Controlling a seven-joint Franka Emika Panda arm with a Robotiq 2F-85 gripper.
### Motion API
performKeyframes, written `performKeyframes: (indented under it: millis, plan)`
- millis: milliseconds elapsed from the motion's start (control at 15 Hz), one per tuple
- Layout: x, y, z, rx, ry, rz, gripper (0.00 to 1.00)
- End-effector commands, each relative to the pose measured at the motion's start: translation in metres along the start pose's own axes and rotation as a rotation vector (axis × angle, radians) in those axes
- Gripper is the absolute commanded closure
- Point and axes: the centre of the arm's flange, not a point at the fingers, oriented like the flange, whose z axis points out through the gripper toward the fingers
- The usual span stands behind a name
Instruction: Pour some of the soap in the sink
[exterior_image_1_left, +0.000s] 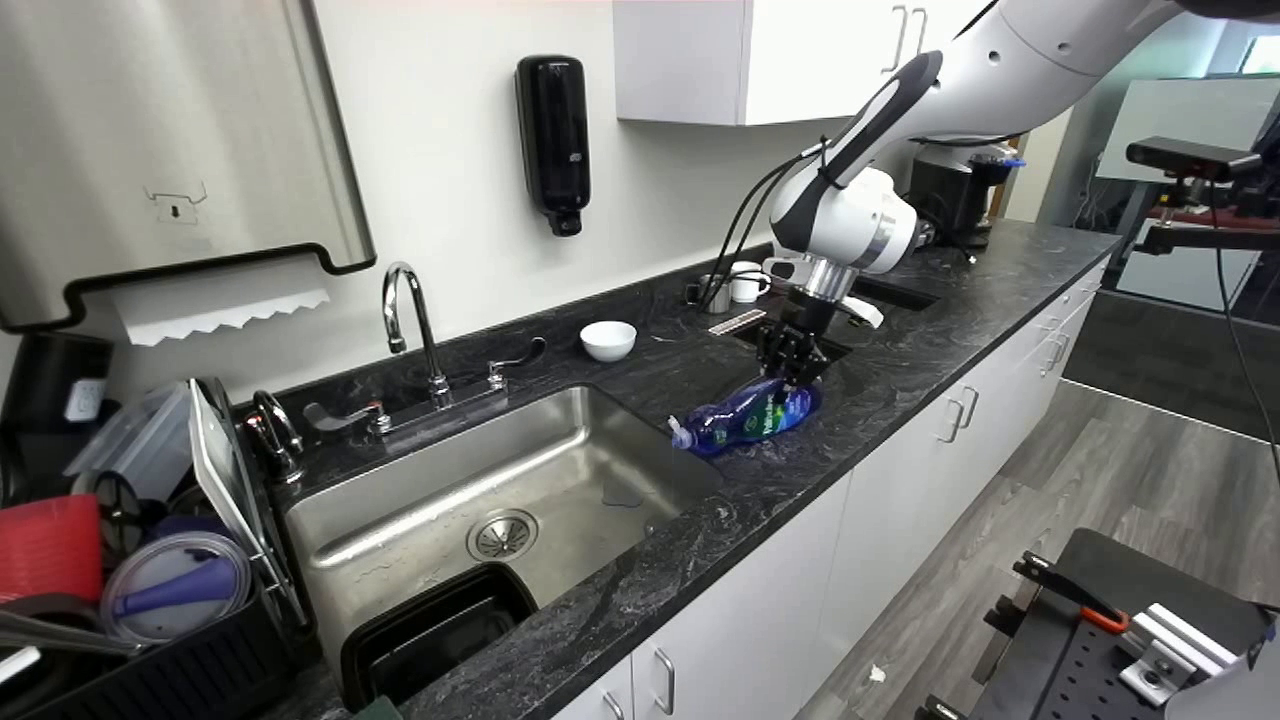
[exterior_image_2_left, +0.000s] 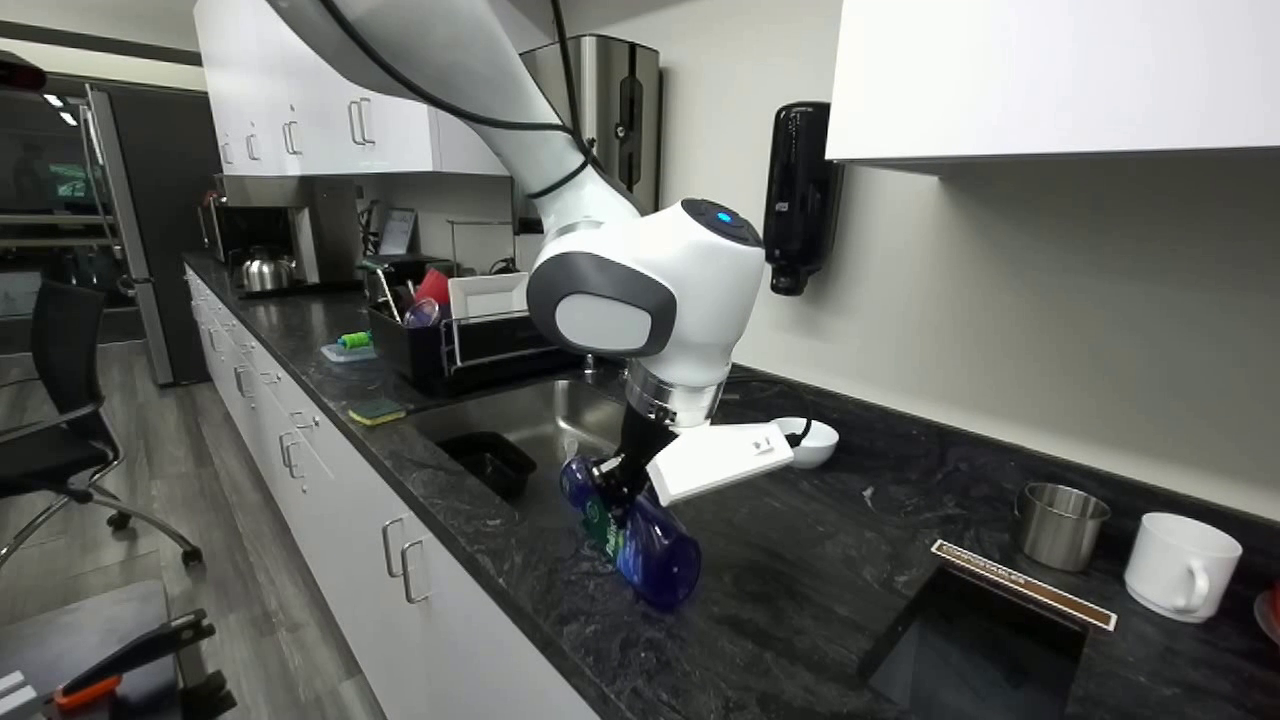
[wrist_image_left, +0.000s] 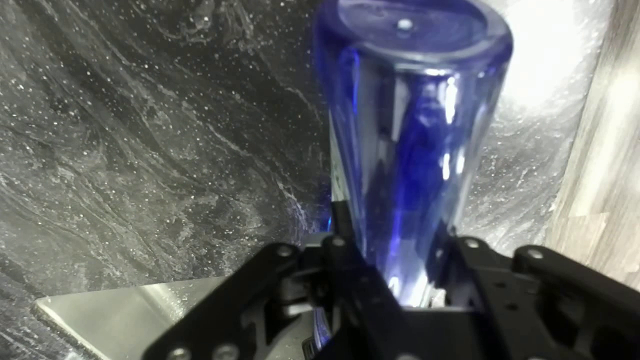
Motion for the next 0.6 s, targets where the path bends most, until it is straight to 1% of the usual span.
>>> performKeyframes:
  millis: [0, 400, 467, 533]
  plan:
    - [-0.0163, -0.0028, 0.021, 0.015, -0.031, -0.029, 0.89]
    - [-0.0145, -0.0051, 0.0225, 0.019, -0.027, -0.027, 0.89]
    - [-0.0141, -0.0053, 0.0228, 0.021, -0.026, -0.027, 0.76]
    - [-0.0135, -0.0058, 0.0229, 0.022, -0.026, -0.028, 0.39]
